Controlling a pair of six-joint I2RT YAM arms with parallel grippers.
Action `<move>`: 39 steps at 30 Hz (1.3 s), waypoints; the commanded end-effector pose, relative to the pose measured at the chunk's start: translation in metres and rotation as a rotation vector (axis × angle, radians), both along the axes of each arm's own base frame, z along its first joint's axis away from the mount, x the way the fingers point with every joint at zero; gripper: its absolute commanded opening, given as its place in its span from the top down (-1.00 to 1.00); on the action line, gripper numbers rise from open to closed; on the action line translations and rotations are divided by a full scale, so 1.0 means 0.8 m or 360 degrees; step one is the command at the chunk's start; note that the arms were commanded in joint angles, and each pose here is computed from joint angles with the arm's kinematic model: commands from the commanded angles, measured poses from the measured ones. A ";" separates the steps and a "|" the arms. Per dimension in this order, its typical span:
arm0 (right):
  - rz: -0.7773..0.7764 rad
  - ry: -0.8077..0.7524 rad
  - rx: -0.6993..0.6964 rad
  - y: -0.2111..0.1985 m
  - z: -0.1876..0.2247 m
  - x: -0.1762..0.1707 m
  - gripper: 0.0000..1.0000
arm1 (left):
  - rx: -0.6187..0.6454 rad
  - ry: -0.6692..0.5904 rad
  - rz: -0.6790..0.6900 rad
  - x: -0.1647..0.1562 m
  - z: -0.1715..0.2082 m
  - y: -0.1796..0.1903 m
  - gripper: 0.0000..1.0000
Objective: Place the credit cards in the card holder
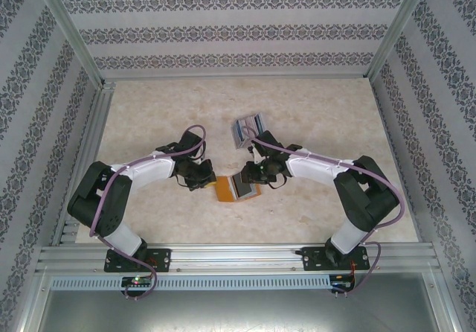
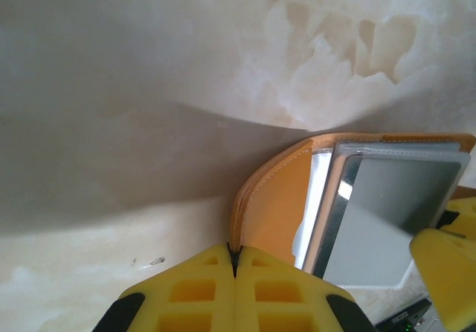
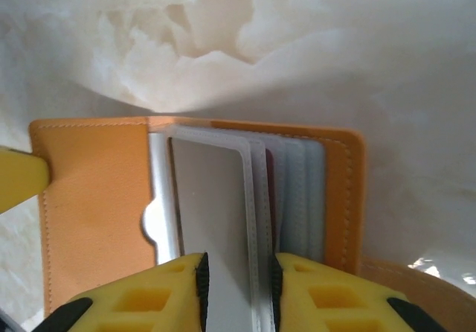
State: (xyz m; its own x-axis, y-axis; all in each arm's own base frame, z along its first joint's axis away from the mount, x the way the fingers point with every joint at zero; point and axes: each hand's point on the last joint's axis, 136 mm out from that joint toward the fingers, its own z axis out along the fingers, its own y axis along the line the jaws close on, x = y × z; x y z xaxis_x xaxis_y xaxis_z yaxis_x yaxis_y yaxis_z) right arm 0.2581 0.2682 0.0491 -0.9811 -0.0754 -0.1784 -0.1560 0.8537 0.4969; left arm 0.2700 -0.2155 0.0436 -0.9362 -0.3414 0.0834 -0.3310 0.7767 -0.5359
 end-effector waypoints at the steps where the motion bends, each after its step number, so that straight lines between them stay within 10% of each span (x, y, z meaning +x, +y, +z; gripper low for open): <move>1: 0.0080 -0.0001 0.0208 0.042 0.031 0.000 0.38 | -0.0058 -0.0014 0.0024 0.008 0.000 -0.006 1.00; 11: 0.0130 0.0095 0.0389 0.077 0.028 -0.008 0.26 | -0.0072 -0.0024 0.0010 0.010 0.000 -0.009 1.00; 24: -0.0084 -0.0045 -0.0075 -0.033 0.015 0.001 0.19 | -0.0052 -0.0011 -0.0003 0.008 -0.003 -0.007 1.00; 39: -0.0046 0.0045 -0.0162 -0.034 -0.020 -0.004 0.18 | -0.0050 -0.0016 0.0000 0.007 -0.002 -0.006 1.00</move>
State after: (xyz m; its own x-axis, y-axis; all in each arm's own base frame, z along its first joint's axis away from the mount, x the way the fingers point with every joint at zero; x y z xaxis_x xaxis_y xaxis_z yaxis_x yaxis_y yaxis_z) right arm 0.2569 0.2449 0.0404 -0.9881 -0.0412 -0.1484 -0.1041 0.8888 0.4463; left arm 0.2746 -0.2210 0.0434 -0.9390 -0.3343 0.0808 -0.3202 0.7640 -0.5601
